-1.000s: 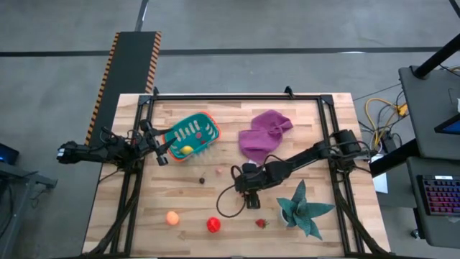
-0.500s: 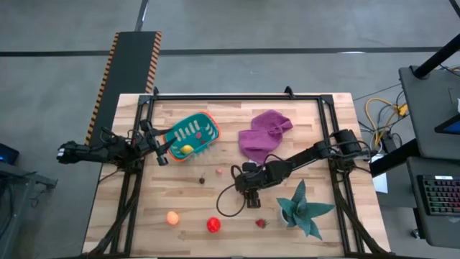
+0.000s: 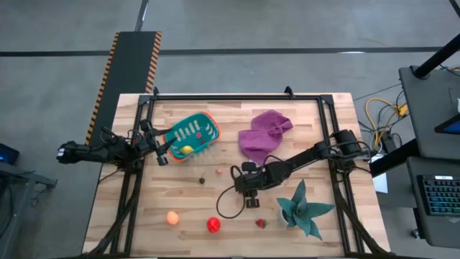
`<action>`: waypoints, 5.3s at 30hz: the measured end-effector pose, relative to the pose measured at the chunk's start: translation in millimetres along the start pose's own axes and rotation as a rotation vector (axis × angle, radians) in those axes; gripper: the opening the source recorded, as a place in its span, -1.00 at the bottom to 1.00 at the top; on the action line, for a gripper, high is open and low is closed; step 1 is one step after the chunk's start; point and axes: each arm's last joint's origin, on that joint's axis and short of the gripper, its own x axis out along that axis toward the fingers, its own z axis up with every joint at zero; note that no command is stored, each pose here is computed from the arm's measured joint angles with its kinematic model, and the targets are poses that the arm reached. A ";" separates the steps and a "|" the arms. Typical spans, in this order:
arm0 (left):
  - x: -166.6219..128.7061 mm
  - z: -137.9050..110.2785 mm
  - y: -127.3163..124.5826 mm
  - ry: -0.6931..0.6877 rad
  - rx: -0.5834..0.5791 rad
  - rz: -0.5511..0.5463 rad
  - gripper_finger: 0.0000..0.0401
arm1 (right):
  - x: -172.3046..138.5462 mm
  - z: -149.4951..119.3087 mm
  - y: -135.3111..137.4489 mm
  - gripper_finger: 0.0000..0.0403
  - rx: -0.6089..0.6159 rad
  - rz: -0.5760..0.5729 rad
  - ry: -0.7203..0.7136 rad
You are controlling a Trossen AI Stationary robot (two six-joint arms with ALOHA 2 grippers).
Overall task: Pick and placing Produce into tupperware
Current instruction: Put the pink peach into the blue basket
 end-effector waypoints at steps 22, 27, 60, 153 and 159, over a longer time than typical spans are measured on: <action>0.0 0.0 0.0 0.000 0.000 0.000 -0.25 | -46.4 81.6 -5.8 -0.68 -0.207 -0.277 -0.314; 0.0 0.0 0.0 0.000 0.000 0.000 -0.25 | -56.8 94.3 -4.0 -0.68 -0.238 -0.246 -0.359; -0.2 -0.5 -0.1 0.003 0.001 -0.002 -0.25 | -123.5 121.3 -15.3 -0.69 -0.616 0.991 -0.812; -0.1 -0.9 0.4 0.014 0.003 0.019 -0.25 | -16.5 151.9 -247.0 -0.78 0.260 -0.111 -0.163; -0.1 -0.9 0.4 0.013 0.002 0.018 -0.25 | -15.3 146.5 -242.7 -0.78 0.271 -0.070 -0.102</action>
